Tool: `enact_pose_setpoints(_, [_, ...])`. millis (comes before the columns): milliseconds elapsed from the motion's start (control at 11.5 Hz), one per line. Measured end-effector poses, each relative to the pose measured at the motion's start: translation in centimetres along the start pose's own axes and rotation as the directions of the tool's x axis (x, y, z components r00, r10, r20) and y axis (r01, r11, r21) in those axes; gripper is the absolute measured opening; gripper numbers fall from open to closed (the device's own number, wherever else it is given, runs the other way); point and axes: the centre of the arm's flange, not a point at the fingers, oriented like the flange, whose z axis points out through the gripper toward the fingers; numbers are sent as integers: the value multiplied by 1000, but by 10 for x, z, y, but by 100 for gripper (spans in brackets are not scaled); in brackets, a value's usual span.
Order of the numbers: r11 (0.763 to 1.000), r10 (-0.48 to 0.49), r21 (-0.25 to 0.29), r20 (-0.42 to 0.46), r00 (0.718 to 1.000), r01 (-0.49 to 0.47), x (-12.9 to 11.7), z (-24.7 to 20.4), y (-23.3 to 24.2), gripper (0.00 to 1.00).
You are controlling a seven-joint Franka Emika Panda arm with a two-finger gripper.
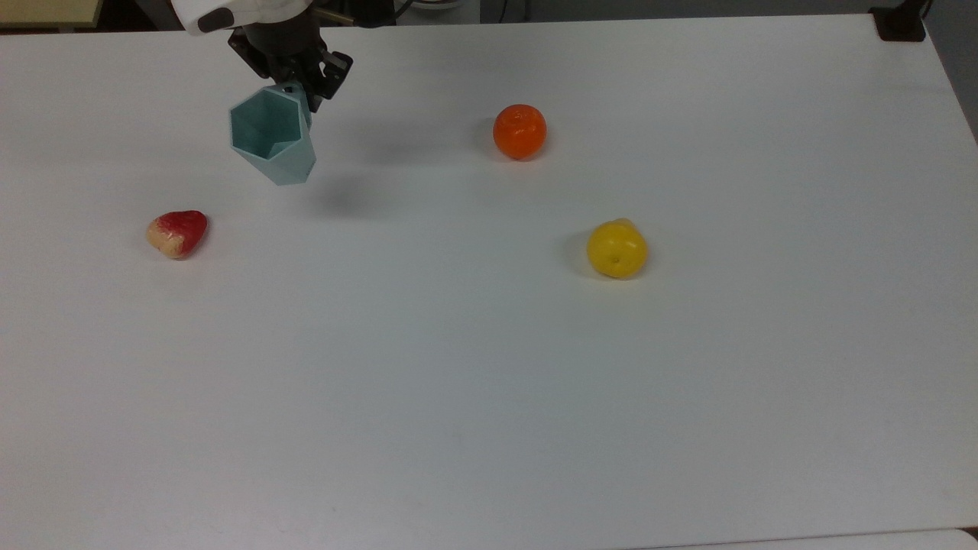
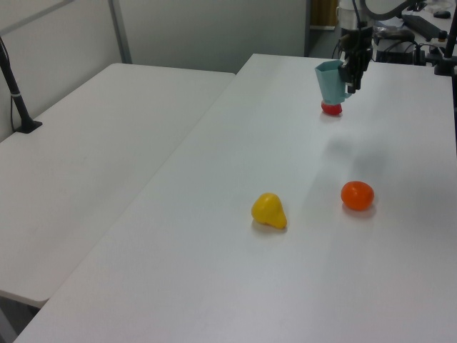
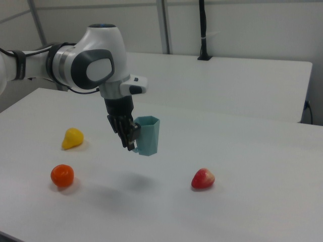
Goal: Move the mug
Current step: 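Lower the teal mug onto the table and open the gripper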
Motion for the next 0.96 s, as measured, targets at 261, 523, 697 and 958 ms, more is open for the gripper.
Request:
enact_pose_setpoints(261, [1000,4,4,-2,1000,-4,-6,40,9,24])
enact_pose_setpoints(523, [1000,-4,3,21,1000,4,-19,82,8,24])
enact_pose_setpoints(697, [1000,-6,4,15,1000,6,-21,91,7,24])
enact_pose_setpoints(958, [1000,-13,4,26,1000,13,-24,107,4,24])
